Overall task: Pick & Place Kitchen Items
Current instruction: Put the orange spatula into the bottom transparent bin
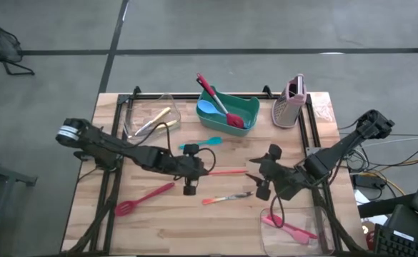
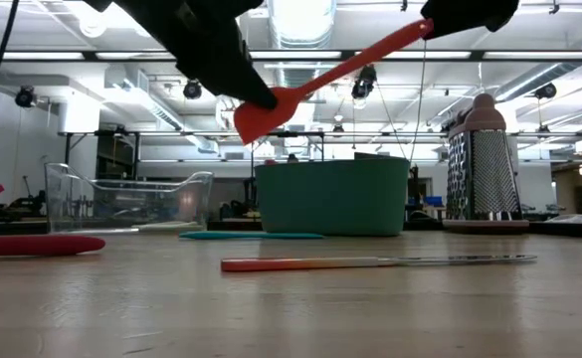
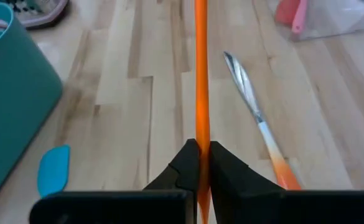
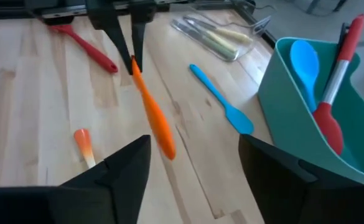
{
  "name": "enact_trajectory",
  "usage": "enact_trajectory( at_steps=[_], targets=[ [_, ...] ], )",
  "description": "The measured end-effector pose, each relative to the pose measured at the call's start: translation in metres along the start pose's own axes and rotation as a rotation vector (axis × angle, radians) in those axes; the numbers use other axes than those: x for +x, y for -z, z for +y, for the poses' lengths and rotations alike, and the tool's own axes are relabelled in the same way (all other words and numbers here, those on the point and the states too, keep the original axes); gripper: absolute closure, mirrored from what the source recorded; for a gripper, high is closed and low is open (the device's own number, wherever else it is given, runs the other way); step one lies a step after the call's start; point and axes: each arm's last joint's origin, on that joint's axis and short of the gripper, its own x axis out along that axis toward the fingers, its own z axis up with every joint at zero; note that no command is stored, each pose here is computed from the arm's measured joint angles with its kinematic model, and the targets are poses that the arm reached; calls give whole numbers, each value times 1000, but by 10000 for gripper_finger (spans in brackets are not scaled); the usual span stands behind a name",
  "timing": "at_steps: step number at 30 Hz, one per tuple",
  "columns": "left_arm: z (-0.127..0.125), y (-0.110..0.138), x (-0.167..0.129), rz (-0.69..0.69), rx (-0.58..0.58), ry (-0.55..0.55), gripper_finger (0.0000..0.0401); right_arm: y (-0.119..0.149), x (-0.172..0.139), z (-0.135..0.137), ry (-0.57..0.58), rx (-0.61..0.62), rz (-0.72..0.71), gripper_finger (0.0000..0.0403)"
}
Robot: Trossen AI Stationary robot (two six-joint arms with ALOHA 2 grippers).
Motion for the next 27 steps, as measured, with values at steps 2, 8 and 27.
enact_trajectory(
  at_steps=[2, 8, 27],
  targets=[
    [0, 1, 2, 6, 10, -6, 382, -1, 2, -1, -12, 1, 9, 151],
    [-1, -3, 0, -30, 17, -5, 382, -2, 3, -2, -17, -28, 8, 151],
    [-1, -6, 0, -58, 14, -4, 382, -4, 7, -1, -31, -55, -20, 270]
  ],
)
